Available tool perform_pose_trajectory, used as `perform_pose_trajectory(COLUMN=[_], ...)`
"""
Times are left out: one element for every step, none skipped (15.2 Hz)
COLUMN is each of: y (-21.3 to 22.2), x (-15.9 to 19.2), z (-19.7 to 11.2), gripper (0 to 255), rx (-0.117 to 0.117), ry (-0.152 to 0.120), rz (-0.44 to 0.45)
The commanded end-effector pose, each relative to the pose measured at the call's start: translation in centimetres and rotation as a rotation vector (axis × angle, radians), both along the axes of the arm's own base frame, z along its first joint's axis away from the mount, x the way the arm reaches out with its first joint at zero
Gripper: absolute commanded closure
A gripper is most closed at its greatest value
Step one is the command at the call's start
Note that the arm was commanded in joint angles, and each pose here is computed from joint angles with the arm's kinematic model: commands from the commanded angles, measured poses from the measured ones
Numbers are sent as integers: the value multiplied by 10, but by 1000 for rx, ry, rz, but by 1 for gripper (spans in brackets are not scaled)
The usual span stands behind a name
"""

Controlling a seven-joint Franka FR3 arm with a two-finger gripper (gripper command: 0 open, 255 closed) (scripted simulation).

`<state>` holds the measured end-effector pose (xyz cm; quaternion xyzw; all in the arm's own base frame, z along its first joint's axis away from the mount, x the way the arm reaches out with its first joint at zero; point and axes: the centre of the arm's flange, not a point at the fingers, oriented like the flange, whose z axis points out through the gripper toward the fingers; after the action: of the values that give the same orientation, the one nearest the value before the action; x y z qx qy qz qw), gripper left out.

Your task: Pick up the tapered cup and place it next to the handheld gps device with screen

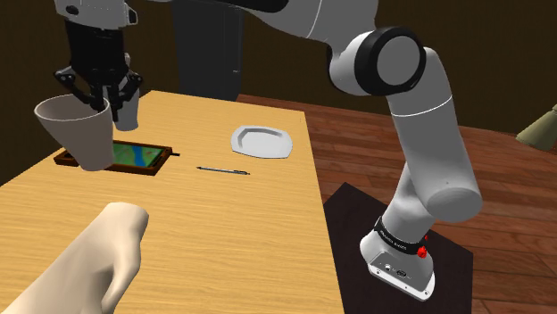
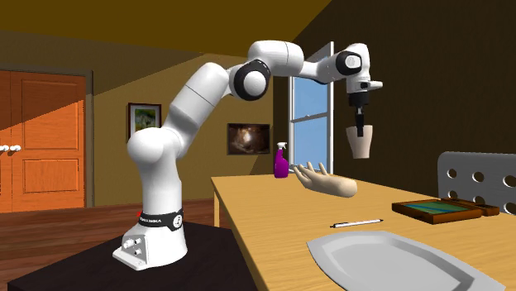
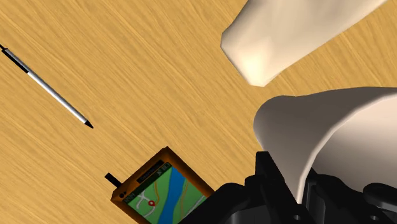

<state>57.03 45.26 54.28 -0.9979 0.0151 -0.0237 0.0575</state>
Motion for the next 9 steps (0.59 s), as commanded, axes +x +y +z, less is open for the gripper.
perform_pose_trajectory(y=[0,0,0,0,0,0,0,0,0], x=[-1,-1,-1,-1,-1,-1,-1,-1,-1], z=[-11,-16,-21,-27,-32,-37,-43,-48,-53], gripper=[255,255,255,255,255,255,255,255,255], rx=[1,1,1,1,1,1,1,1,1], ry=[-1,-1,-1,-1,-1,-1,-1,-1,-1], rz=[0,0,0,0,0,0,0,0,0])
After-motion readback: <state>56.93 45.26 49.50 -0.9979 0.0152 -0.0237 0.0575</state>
